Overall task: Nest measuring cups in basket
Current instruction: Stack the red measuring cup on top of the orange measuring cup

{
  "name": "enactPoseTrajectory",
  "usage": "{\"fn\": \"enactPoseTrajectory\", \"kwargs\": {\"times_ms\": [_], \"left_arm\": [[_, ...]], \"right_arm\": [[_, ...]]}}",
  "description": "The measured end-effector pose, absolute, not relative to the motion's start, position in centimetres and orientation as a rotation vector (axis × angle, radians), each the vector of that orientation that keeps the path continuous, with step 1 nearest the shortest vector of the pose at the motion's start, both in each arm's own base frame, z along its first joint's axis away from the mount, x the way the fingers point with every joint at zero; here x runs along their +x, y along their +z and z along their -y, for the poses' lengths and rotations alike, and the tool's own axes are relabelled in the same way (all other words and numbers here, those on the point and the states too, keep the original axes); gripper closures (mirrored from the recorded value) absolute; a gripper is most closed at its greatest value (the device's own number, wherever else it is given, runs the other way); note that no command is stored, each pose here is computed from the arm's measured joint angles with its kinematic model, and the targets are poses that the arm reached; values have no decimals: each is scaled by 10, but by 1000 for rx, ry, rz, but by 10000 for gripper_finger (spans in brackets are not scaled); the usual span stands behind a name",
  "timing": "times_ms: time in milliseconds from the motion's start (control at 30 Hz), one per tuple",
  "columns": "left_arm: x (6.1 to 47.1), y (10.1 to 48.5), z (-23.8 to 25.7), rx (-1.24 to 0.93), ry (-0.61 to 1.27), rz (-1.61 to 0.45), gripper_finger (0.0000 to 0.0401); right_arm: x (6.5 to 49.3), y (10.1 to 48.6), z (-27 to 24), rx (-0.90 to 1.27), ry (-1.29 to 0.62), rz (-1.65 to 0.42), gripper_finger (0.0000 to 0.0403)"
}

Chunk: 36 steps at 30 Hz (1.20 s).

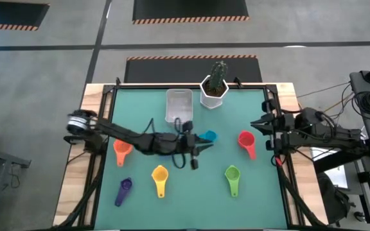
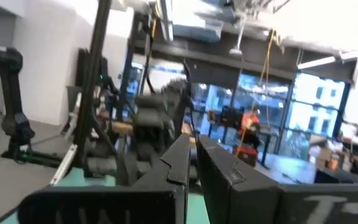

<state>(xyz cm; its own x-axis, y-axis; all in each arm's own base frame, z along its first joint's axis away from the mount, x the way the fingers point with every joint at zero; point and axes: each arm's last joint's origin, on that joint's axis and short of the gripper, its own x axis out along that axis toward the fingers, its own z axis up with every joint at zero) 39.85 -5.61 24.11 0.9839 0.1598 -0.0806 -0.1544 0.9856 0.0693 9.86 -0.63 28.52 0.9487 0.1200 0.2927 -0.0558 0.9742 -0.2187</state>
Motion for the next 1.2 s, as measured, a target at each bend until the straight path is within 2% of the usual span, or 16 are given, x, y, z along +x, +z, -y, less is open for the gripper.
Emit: {"fn": "enactPoseTrajectory", "kwargs": {"times_ms": [200, 533, 767, 900, 1200], "left_arm": [[440, 211, 41, 87, 134, -135, 363], [488, 177, 21, 100, 157, -159, 363], [515, 167, 22, 104, 83, -223, 363], [520, 166, 18, 147, 71, -294, 363], [519, 162, 4, 192, 69, -312, 363]], "right_arm": [[88, 282, 5, -207, 91, 393, 385], [84, 283, 4, -200, 107, 406, 385], [84, 283, 4, -203, 107, 407, 385], [84, 283, 4, -204, 107, 407, 385], [84, 283, 4, -198, 108, 406, 385]]}}
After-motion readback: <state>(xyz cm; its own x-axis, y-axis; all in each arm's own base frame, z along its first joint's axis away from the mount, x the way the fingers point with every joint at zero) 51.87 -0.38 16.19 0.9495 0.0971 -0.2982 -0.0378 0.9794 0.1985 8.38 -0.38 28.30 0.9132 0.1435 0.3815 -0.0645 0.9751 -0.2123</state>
